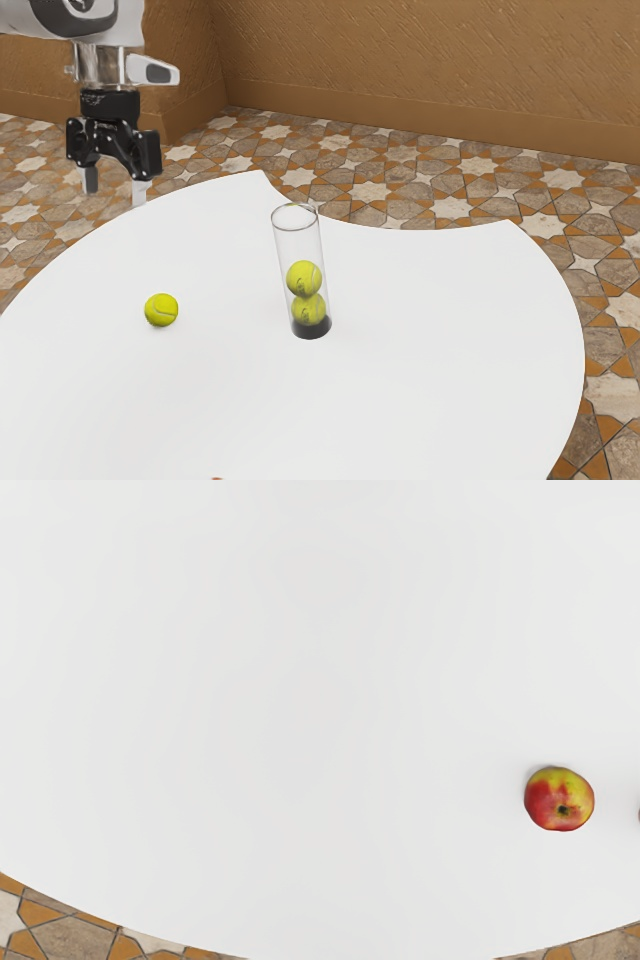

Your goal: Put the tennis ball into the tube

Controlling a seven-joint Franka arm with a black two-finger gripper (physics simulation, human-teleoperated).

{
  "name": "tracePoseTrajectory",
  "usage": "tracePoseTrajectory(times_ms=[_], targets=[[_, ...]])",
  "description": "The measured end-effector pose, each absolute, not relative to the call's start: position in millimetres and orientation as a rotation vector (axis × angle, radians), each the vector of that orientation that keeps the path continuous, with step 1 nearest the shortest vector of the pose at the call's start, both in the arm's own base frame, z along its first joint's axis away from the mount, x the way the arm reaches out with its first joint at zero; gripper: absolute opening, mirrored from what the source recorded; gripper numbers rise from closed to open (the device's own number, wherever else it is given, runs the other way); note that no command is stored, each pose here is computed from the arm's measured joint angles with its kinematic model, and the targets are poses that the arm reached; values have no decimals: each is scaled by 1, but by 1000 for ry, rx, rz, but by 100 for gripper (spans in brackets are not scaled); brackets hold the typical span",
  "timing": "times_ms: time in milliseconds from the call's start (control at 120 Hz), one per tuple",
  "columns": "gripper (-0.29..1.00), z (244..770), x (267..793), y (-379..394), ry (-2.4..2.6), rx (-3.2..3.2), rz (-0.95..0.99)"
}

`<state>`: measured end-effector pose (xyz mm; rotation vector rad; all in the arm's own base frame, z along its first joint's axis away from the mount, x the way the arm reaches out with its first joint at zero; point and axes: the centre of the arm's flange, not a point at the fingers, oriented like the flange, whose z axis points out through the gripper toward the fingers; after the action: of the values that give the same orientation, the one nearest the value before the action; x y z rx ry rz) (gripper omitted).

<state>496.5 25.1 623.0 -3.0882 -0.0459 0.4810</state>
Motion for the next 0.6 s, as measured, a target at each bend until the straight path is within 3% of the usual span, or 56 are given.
tracePoseTrajectory(times_ms=[108,275,408,600], targets=[[70,635,515,30,-50,-3111,245],[70,651,516,23,-14,-3119,52],[70,635,500,39,-58,-3119,41],[70,559,500,77,-164,-3109,105]])
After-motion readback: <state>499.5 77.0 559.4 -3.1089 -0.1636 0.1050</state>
